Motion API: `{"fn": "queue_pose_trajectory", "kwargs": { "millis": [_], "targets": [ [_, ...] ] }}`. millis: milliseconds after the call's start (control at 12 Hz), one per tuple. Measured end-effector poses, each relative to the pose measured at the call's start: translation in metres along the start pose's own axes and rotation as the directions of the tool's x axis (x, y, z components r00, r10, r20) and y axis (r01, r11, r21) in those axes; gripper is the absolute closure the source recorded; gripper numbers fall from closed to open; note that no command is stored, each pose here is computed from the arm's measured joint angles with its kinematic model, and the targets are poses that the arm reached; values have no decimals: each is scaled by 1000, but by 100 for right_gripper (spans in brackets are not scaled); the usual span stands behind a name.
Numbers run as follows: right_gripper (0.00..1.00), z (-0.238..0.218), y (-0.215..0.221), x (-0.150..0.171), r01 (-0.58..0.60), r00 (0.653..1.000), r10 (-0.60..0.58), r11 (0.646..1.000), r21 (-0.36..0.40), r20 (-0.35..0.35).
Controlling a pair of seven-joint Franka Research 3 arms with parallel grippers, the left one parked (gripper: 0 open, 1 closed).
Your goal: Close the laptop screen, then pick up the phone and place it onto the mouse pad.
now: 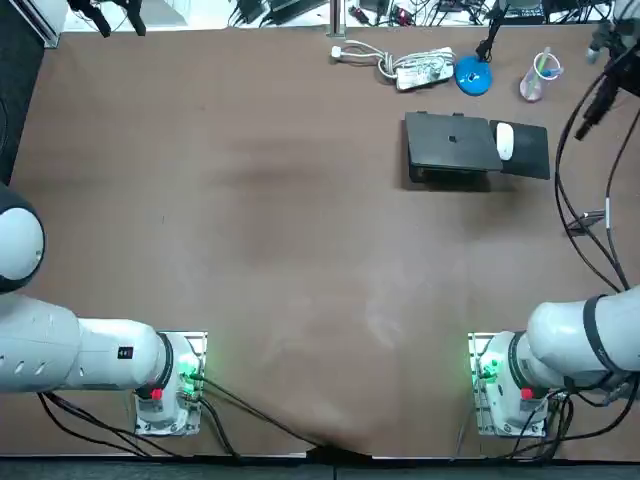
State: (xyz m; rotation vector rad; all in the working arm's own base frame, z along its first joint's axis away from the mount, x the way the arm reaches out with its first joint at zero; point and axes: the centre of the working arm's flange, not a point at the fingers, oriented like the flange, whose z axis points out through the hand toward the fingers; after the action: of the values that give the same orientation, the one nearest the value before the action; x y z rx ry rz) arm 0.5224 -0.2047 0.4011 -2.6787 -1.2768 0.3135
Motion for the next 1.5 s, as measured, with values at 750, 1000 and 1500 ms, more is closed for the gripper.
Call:
{"fn": "queue_pose_trajectory", "kwargs": {
  "millis": [750, 1000, 1500],
  "targets": [
    [0, 66, -16, -84, 451, 893, -446, 888, -94, 62],
    [0, 96, -20, -98, 530, 848, -527, 846, -63, 52],
    [0, 136, -26, -128, 622, 782, -619, 775, -112, 67]
  ]
}}
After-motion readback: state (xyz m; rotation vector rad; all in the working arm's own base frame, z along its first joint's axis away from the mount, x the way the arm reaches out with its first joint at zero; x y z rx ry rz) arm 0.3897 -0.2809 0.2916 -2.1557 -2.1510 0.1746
